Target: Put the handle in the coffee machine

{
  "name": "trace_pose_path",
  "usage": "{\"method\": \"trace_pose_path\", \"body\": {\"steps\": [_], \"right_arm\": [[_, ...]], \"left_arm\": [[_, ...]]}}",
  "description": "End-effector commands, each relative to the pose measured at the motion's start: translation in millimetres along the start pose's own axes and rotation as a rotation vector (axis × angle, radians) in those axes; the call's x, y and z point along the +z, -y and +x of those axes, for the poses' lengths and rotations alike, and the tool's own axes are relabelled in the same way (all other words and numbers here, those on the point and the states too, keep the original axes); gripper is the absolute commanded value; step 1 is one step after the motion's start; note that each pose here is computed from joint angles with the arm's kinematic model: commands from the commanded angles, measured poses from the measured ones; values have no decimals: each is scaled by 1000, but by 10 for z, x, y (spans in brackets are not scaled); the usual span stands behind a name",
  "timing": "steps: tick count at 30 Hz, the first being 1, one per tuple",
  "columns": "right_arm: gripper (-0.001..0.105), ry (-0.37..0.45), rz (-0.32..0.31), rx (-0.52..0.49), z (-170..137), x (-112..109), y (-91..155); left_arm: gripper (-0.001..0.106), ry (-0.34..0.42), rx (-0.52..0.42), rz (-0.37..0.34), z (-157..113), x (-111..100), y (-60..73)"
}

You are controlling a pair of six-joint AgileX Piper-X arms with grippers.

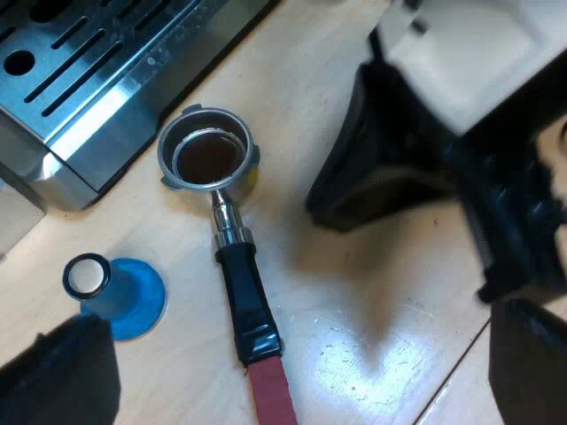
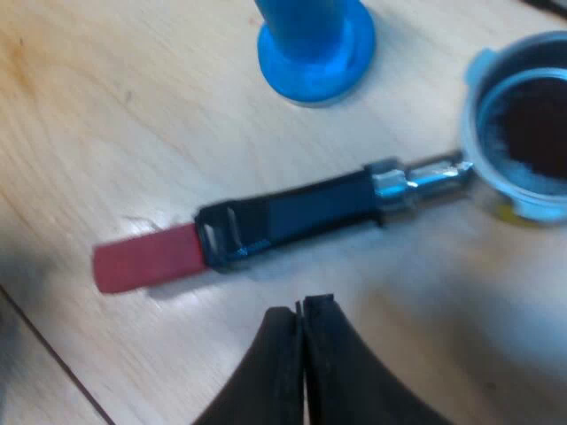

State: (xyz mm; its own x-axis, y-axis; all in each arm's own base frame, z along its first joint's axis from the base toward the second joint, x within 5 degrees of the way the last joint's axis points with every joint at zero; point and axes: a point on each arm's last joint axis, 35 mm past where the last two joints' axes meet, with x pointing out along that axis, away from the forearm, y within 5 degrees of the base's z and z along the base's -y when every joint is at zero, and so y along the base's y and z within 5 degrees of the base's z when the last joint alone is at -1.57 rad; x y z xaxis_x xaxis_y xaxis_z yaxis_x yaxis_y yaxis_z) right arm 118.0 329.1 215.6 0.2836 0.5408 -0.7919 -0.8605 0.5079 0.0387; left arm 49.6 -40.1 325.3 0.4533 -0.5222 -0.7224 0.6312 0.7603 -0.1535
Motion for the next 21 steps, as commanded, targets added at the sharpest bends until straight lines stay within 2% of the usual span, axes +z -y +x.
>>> {"method": "trace_pose_path", "body": {"steps": [1, 2, 3, 5, 7, 9, 12, 16, 17, 21], "right_arm": [[30, -2, -31, -39, -159, 44, 161], [45, 7, -35, -49, -210, 65, 228], [51, 10, -31, -53, -224, 72, 253], [81, 31, -67, -74, -299, 110, 372], [90, 41, -104, -87, -340, 130, 459], [89, 40, -110, -68, -346, 137, 539], [83, 38, -85, -1, -330, 138, 648], [77, 66, -110, 37, -337, 165, 733], [77, 100, -132, 61, -343, 199, 775], [77, 136, -215, 66, -331, 234, 785]], "left_arm": [[85, 0, 8, -3, -61, 5, 11], [85, -6, 8, -4, -80, 2, 15], [85, -11, 8, -5, -85, -2, 16], [85, -21, 8, -7, -110, -9, 20], [85, -21, 8, -7, -109, -9, 20], [85, -21, 15, -7, -109, -9, 18], [85, -21, 17, -7, -109, -9, 17], [85, -21, 17, -7, -109, -9, 17], [85, -21, 17, -7, -109, -9, 17], [85, -21, 17, -7, -109, -9, 17]]}}
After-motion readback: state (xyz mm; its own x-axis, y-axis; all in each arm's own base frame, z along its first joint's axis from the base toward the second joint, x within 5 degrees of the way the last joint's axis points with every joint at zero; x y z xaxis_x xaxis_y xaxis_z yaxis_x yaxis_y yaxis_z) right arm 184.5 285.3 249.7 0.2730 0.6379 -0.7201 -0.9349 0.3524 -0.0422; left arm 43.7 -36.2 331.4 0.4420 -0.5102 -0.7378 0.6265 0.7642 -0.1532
